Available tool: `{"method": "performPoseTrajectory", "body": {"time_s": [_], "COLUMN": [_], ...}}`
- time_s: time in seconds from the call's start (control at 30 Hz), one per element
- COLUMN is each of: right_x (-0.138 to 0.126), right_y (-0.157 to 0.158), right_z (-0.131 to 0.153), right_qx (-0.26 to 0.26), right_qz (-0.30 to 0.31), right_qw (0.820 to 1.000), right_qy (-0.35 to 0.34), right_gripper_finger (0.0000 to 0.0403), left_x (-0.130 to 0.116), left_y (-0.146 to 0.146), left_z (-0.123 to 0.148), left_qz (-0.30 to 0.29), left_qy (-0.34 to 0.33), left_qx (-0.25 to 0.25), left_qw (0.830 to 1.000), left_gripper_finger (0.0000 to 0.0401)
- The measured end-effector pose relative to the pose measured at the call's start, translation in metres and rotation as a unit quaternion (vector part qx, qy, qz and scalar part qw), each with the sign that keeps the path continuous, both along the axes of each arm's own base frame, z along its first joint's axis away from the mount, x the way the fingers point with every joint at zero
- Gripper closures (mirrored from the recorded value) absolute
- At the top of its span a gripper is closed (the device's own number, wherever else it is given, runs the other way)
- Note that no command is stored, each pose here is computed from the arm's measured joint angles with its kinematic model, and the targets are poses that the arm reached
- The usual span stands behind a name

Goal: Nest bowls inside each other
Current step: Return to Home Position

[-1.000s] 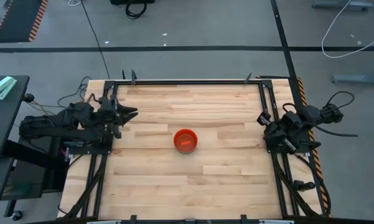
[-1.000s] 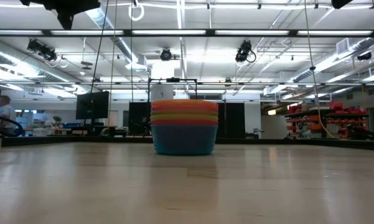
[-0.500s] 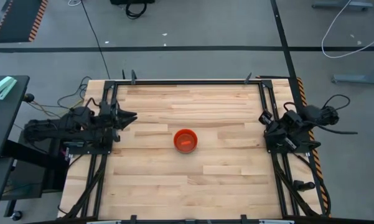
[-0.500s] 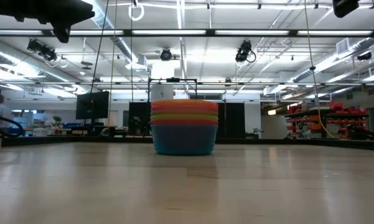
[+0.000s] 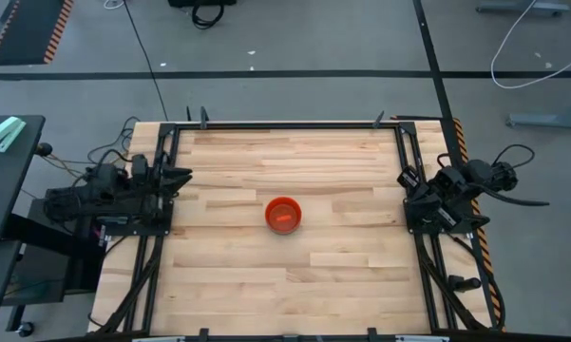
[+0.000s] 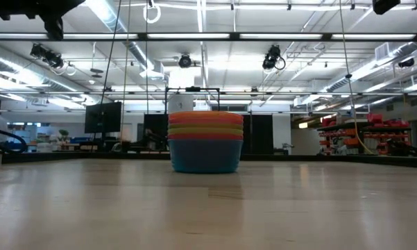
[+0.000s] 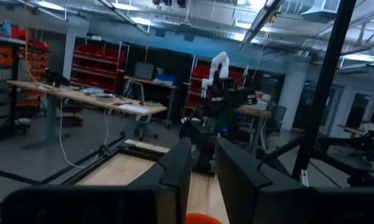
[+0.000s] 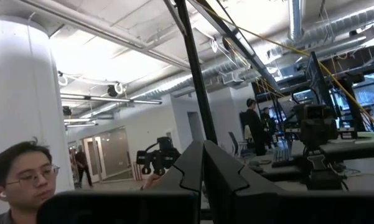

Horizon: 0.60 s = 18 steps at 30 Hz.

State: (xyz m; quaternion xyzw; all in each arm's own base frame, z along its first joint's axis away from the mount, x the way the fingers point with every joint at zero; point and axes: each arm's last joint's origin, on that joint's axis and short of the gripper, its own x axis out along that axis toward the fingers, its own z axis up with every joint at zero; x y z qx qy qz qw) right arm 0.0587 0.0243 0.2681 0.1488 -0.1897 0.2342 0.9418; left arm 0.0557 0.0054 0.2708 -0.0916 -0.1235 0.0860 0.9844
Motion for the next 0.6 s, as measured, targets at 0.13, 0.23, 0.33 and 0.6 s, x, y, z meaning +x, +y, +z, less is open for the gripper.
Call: {"method": "performPoseTrajectory", "body": {"time_s": [0.13, 0.23, 0.33, 0.6], "right_x": [0.0, -0.003, -0.01, -0.021], "right_y": [0.0, -0.001, -0.003, -0.007], "right_z": [0.0, 0.007, 0.018, 0.035], "right_qx": [0.002, 0.008, 0.009, 0.0], "right_qz": [0.001, 0.004, 0.007, 0.013], "right_qw": [1.0, 1.0, 1.0, 0.999], "right_qy": [0.001, -0.008, -0.028, -0.033], "right_gripper_finger": [0.0384, 0.0384, 0.0384, 0.0384], "left_x": [0.001, 0.001, -0.001, 0.0], "left_y": [0.0, 0.0, 0.0, 0.0], "left_z": [-0.001, 0.0, 0.005, 0.001], "left_qz": [0.002, 0.003, 0.003, 0.0], "left_qy": [0.008, 0.004, -0.013, 0.007], "left_qx": [0.009, 0.012, 0.012, 0.006], "left_qw": [1.0, 1.0, 1.0, 1.0], "left_gripper_finger": [0.0317, 0.0313, 0.031, 0.0319]}}
